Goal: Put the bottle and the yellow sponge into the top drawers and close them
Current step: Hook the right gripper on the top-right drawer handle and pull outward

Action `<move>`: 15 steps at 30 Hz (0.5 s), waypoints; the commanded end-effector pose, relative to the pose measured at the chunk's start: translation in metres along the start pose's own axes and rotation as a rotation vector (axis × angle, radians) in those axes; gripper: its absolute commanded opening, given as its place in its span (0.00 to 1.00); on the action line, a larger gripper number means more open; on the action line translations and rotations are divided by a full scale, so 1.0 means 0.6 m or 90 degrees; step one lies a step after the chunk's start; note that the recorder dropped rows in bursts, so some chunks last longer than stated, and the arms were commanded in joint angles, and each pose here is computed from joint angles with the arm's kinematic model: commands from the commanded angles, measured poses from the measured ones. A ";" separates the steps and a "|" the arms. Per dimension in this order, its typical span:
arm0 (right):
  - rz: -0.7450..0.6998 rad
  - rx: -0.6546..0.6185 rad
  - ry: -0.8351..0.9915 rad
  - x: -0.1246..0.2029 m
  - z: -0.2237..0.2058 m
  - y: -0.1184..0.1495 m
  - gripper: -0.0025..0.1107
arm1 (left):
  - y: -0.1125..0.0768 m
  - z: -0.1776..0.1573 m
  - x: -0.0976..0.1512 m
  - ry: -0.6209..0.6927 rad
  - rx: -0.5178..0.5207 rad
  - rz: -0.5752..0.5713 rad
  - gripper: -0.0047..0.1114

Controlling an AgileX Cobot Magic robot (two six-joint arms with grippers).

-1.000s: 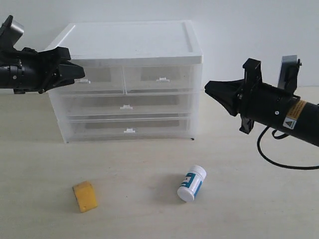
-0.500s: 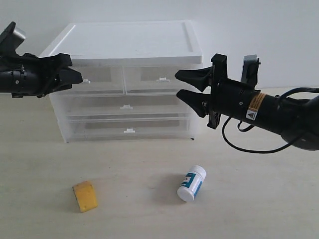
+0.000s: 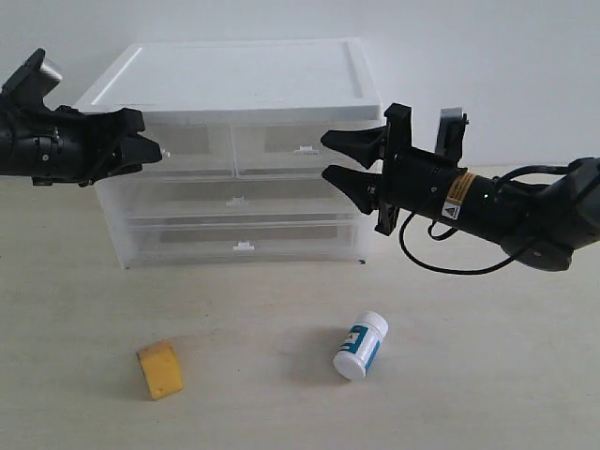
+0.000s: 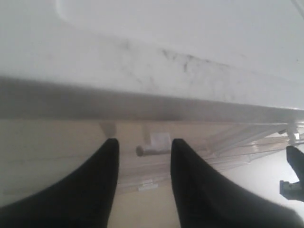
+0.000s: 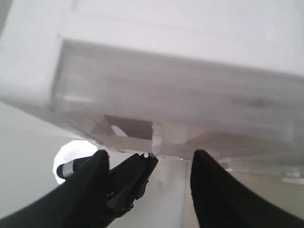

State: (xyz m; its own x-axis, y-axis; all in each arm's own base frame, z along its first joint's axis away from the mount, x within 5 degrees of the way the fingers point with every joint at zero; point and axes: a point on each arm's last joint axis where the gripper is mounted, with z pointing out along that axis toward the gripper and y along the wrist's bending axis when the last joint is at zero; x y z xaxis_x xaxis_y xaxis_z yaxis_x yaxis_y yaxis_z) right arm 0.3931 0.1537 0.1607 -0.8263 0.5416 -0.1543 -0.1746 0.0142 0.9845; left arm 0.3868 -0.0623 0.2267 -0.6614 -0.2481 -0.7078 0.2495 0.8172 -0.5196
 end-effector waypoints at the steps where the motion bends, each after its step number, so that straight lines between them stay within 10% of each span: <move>1: -0.016 -0.019 0.017 0.000 0.012 0.005 0.44 | 0.002 0.004 -0.015 -0.021 -0.015 0.003 0.34; 15: -0.071 -0.003 0.027 0.001 0.058 -0.001 0.33 | 0.004 0.004 -0.015 -0.023 -0.022 0.003 0.34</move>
State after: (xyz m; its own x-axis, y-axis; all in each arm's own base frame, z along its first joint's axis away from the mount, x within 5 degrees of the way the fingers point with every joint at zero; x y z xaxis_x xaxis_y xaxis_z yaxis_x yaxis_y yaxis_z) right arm 0.4082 0.1837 0.1622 -0.8416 0.4889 -0.2294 -0.2435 0.0355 0.9692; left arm 0.3885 -0.0629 0.2254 -0.6637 -0.2322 -0.7111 0.2594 0.8202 -0.5099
